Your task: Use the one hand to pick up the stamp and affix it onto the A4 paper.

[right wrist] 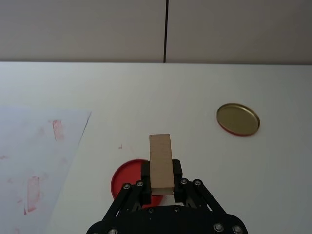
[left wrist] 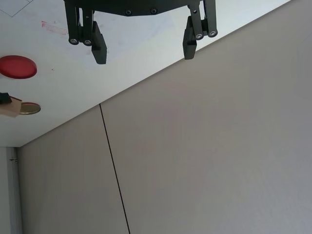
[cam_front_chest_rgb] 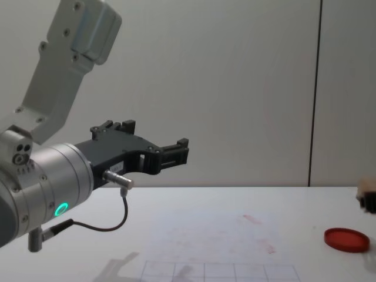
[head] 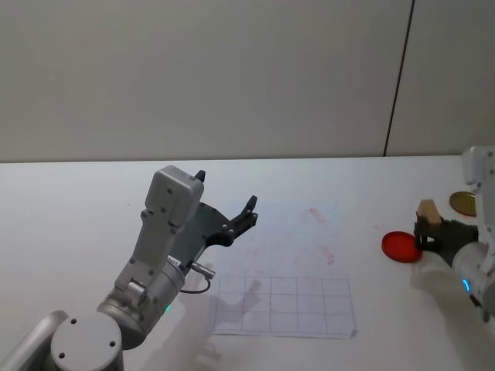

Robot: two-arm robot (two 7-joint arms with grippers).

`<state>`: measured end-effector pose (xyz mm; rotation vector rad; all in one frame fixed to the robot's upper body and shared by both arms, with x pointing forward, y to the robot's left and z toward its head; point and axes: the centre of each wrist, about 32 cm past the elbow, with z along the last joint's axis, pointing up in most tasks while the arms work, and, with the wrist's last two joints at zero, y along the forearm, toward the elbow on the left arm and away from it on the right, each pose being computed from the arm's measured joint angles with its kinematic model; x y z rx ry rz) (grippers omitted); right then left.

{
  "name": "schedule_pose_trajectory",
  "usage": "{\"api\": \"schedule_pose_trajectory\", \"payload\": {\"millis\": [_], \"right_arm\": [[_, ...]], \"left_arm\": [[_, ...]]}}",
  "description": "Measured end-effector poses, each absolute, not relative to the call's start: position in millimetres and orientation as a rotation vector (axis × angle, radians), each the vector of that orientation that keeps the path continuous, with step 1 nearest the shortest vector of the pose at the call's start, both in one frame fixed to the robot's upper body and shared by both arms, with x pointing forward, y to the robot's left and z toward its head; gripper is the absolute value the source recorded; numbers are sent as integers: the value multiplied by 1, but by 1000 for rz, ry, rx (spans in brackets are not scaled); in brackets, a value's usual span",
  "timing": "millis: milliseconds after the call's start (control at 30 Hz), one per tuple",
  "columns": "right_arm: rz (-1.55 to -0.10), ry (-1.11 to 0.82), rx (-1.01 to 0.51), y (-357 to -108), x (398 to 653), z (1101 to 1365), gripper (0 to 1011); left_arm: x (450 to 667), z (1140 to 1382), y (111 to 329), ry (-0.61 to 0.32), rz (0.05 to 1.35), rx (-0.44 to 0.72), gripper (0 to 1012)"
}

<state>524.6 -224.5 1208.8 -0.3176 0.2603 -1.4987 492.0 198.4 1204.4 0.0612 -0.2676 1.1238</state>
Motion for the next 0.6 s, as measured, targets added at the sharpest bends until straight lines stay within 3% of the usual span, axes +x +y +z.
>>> {"api": "schedule_pose_trajectory", "payload": {"millis": [600], "right_arm": [[-1446, 296, -349, -224, 528, 1187, 224]], "left_arm": [[492, 1204, 198, -268, 1124, 61, 993]]}}
